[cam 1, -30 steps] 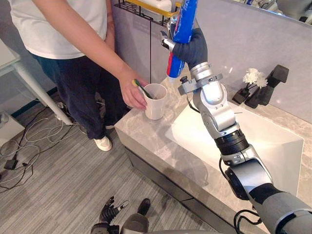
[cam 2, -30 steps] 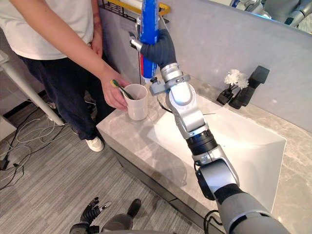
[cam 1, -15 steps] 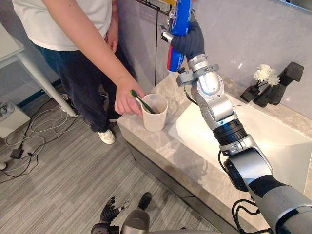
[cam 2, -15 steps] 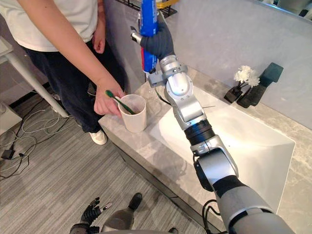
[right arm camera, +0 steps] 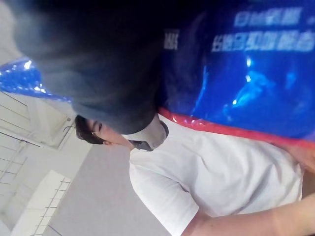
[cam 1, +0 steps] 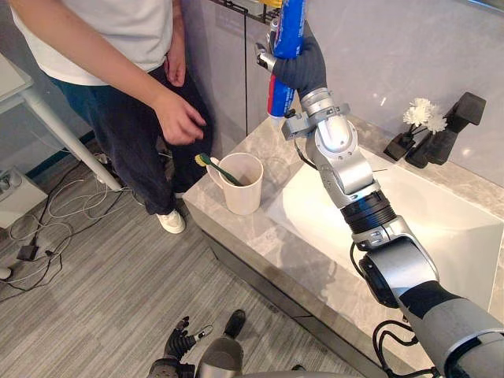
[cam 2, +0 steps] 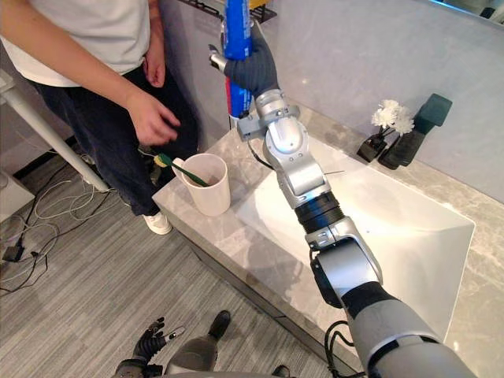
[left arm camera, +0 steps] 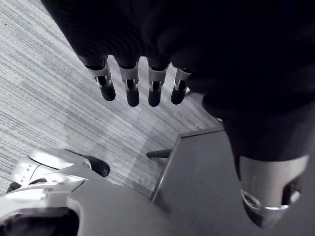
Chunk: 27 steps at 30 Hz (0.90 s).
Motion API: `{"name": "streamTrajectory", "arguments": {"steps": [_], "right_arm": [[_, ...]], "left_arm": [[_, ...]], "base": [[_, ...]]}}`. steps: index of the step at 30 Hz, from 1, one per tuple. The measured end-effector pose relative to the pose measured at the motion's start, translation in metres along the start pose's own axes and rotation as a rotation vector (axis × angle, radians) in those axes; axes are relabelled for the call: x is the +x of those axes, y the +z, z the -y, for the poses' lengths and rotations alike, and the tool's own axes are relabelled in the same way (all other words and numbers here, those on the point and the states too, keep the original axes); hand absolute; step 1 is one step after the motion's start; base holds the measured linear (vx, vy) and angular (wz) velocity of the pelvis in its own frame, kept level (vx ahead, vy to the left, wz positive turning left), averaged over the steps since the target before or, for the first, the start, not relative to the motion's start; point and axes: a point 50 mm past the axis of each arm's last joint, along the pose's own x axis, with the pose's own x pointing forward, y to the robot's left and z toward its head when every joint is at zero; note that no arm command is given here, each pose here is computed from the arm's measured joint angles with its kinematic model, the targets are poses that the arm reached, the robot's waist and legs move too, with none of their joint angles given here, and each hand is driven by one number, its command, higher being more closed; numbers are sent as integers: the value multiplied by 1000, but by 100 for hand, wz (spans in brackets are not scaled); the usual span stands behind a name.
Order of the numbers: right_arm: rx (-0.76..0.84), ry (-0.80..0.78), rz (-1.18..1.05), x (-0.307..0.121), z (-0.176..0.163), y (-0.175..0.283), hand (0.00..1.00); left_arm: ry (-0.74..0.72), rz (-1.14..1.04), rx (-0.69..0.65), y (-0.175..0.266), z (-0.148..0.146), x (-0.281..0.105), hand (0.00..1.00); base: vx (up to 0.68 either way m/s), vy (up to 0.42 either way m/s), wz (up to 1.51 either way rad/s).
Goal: Organize washtable
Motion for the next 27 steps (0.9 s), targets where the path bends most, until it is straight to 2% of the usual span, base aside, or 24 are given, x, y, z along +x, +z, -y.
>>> {"name": "streamTrajectory", "arguments": {"steps": [5, 15, 27], "right_arm": [[68, 49, 46, -13, -12, 6, 100], [184, 80, -16, -40, -31, -14, 100], [216, 83, -76, -54, -38, -28, 100]], "left_arm": [[0, -2, 0, 0, 0, 0, 0], [0, -18, 1, -3, 0, 0, 0], [0, -22, 1, -4, 0, 0, 0]], "base": [[0, 0, 0], [-10, -2, 0], [-8, -7, 2]]}}
